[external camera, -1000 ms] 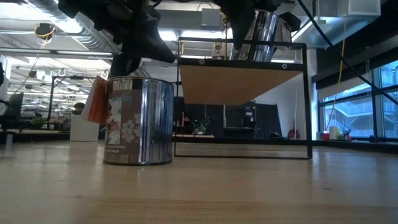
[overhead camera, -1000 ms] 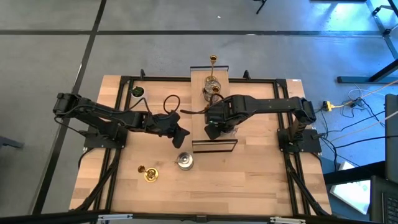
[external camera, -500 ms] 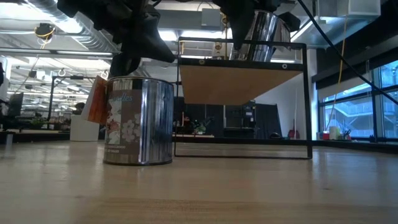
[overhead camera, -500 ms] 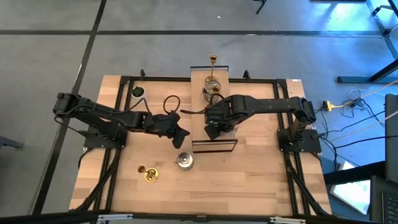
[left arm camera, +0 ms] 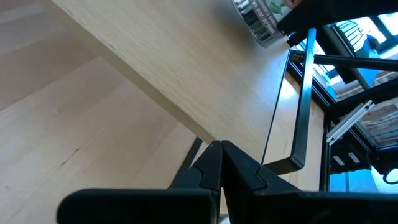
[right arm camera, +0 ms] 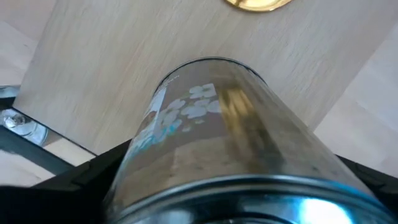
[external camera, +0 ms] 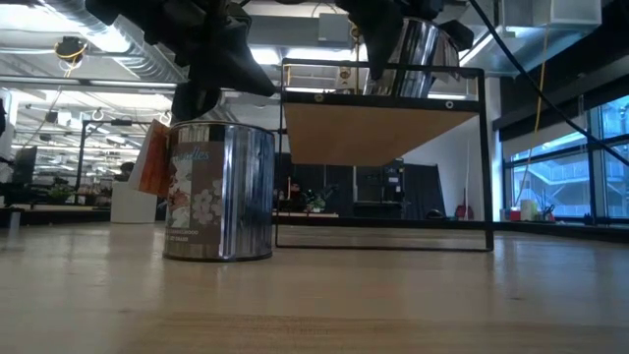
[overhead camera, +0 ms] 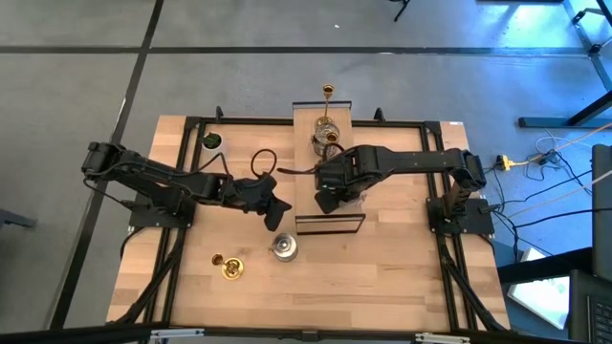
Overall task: Pick & Place candle stick holders
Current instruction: Put the right silver scented candle on the shelf
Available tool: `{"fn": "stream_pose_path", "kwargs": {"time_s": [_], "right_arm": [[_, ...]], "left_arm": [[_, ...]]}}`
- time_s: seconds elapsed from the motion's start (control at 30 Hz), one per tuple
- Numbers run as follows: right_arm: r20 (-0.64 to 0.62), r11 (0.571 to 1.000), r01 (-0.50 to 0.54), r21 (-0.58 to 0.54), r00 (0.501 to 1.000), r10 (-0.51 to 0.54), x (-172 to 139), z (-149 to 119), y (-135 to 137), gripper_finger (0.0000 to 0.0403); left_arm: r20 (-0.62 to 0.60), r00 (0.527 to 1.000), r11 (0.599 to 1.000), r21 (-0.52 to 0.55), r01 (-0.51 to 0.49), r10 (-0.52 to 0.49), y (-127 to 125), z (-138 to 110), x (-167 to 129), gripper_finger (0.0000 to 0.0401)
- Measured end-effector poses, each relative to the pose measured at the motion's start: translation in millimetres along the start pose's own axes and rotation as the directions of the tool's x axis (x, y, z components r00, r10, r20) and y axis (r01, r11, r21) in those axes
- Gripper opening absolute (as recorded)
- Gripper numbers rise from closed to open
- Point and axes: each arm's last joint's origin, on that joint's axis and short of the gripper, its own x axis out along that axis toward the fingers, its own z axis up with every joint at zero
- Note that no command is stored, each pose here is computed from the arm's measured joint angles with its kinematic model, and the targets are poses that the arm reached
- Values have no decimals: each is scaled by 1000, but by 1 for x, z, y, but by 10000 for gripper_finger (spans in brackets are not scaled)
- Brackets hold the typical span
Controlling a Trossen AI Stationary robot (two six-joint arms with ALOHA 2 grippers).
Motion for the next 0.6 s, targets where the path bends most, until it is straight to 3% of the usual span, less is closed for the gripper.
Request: {"fn": "stream_pose_path", "kwargs": {"time_s": [0.6], "right_arm": [[-17,999,-18,-29,1000,18,-1,-1,1,399]], "left_arm": [[-1,1000,1000,0,1,-1,0,0,0,1]]}}
